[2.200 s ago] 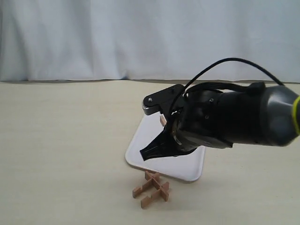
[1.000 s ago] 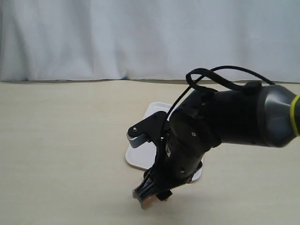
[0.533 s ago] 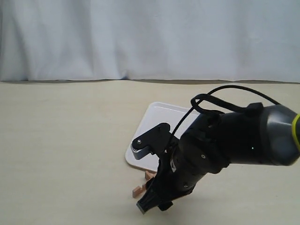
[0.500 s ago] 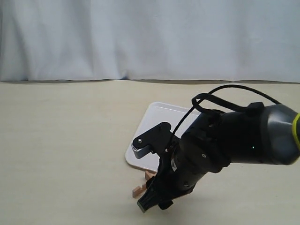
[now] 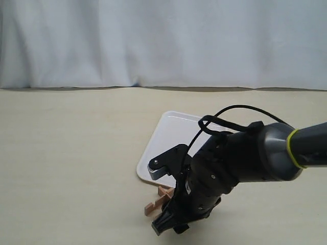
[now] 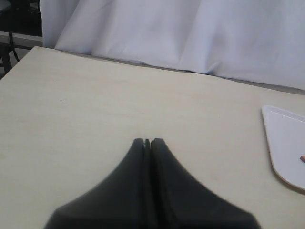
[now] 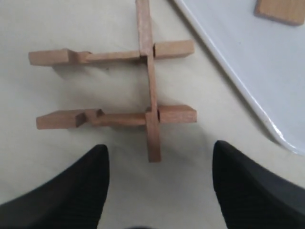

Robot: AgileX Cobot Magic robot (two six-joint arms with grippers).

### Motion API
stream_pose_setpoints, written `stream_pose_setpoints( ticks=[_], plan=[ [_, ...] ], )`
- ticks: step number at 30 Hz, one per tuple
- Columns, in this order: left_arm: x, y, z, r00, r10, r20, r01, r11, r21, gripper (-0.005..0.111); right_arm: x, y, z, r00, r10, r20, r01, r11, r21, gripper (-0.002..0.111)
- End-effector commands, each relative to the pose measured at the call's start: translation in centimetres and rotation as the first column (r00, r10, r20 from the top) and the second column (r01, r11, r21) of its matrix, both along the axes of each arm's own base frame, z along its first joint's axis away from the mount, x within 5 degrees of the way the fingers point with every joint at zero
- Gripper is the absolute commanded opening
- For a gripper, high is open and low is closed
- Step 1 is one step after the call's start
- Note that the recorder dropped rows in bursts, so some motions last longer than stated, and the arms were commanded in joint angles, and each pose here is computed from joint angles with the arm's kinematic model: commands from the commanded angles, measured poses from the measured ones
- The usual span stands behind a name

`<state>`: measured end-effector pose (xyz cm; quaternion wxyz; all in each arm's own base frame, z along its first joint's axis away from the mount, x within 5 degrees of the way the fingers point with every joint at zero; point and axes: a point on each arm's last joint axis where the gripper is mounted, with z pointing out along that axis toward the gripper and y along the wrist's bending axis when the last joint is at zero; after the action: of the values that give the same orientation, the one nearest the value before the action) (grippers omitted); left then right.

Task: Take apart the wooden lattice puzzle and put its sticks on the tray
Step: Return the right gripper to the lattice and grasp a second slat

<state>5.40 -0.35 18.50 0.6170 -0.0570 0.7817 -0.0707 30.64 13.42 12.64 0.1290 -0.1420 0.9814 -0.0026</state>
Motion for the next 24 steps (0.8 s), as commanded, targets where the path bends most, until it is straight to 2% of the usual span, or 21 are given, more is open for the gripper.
stream_pose_setpoints(
  ticks=[1,5,11,16,24],
  plan=[
    [0.01,-0.03,0.03,1.000,-0.006,0.009,0.006,1.000,-0.004,0.000,0.26,-0.01,0.05,1.000,0.002,0.031,-0.003,1.000,0.013,0.054],
    [0.01,-0.03,0.03,1.000,-0.006,0.009,0.006,1.000,-0.004,0.000,0.37,0.14,-0.55,1.000,0.007,0.029,-0.007,1.000,0.015,0.039],
    [0.01,-0.03,0.03,1.000,-0.006,0.009,0.006,1.000,-0.004,0.000,0.37,0.14,-0.75,1.000,0.007,0.024,-0.007,1.000,0.013,0.035],
    [0.01,-0.03,0.03,1.000,-0.006,0.009,0.006,1.000,-0.004,0.000,0.30,0.10,-0.81,1.000,0.000,0.018,0.000,1.000,0.012,0.005],
    [0.01,-0.03,0.05,1.000,-0.005,0.011,0.005,1.000,-0.004,0.000,0.12,0.10,-0.85,1.000,-0.018,-0.003,0.018,1.000,0.016,0.004]
  ],
)
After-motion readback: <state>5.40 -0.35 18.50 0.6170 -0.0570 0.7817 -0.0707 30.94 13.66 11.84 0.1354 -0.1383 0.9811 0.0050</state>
